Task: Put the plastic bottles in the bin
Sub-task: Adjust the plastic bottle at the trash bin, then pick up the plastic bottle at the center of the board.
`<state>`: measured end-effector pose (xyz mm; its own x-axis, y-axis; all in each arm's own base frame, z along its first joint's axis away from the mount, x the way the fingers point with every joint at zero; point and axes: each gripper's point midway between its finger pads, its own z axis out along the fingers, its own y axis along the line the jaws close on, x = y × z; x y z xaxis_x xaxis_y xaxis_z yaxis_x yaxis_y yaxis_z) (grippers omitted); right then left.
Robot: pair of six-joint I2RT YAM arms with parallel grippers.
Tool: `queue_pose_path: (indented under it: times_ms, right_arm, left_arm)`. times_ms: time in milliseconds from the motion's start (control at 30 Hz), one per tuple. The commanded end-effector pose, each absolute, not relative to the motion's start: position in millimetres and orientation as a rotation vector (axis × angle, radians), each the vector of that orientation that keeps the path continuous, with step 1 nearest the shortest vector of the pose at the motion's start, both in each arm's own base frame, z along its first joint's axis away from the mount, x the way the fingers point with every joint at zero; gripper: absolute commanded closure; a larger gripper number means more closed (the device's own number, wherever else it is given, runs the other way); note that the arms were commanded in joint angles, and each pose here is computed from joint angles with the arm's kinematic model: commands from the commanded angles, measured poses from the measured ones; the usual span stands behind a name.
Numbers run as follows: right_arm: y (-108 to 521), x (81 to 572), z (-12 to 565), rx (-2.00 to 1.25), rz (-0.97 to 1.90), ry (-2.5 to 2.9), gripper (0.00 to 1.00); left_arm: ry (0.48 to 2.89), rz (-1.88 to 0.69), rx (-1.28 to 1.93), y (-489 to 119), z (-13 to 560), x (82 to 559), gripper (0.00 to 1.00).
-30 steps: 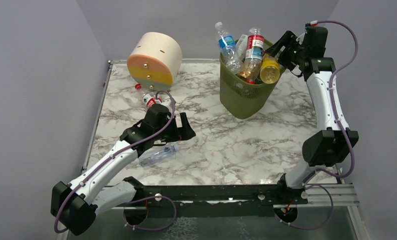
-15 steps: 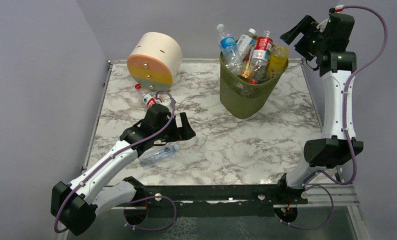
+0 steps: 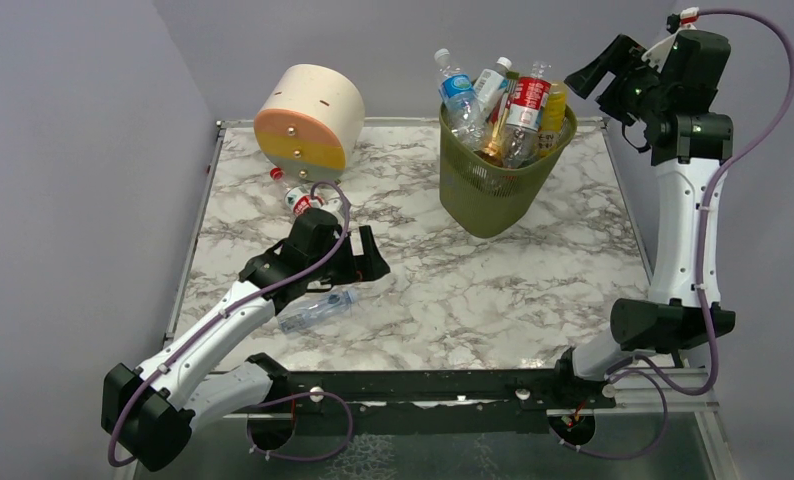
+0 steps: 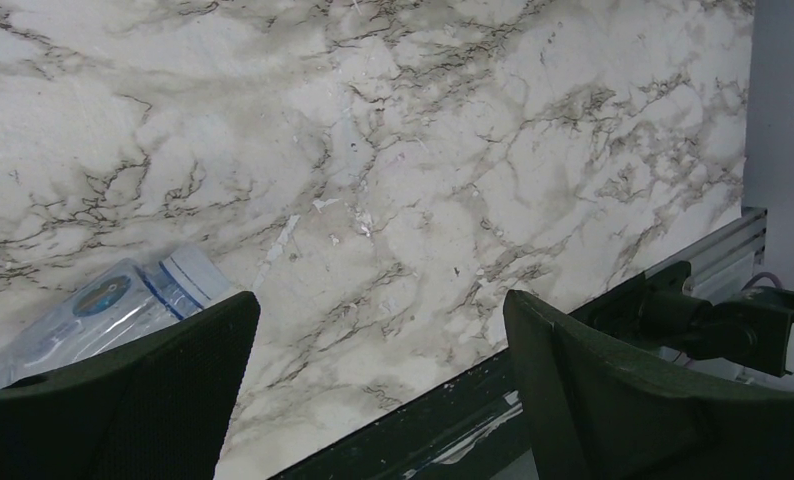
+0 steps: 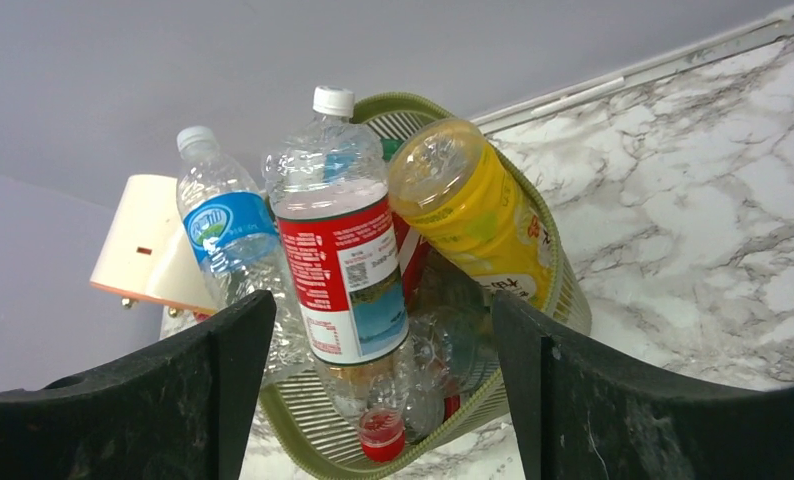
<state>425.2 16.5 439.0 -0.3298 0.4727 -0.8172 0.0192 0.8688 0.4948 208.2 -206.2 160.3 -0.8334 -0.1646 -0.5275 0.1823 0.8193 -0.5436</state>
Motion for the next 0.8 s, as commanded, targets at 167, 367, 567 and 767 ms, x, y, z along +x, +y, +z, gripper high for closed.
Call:
queue_pose_path:
  times_ms: [167, 367, 567, 767]
  right_arm:
    - [63, 384, 443, 0.188, 0.735, 1.844, 0.19]
    - [92, 352, 416, 0.112, 0.850, 1.885, 0.19]
    - [108, 323, 397, 0.042, 0.902, 1.924, 0.19]
    - [122, 298, 391, -0.015, 0.944, 1.926, 0.19]
  left_arm:
    - [2.376, -0.583, -0.005, -174, 190, 219, 0.01]
    - [2.407, -0.410, -0.077, -148, 181, 234, 0.01]
    - [2.426, -0.301, -0.178, -125, 171, 268, 0.01]
    - [2.401, -0.194, -0.291, -106, 173, 315, 0.01]
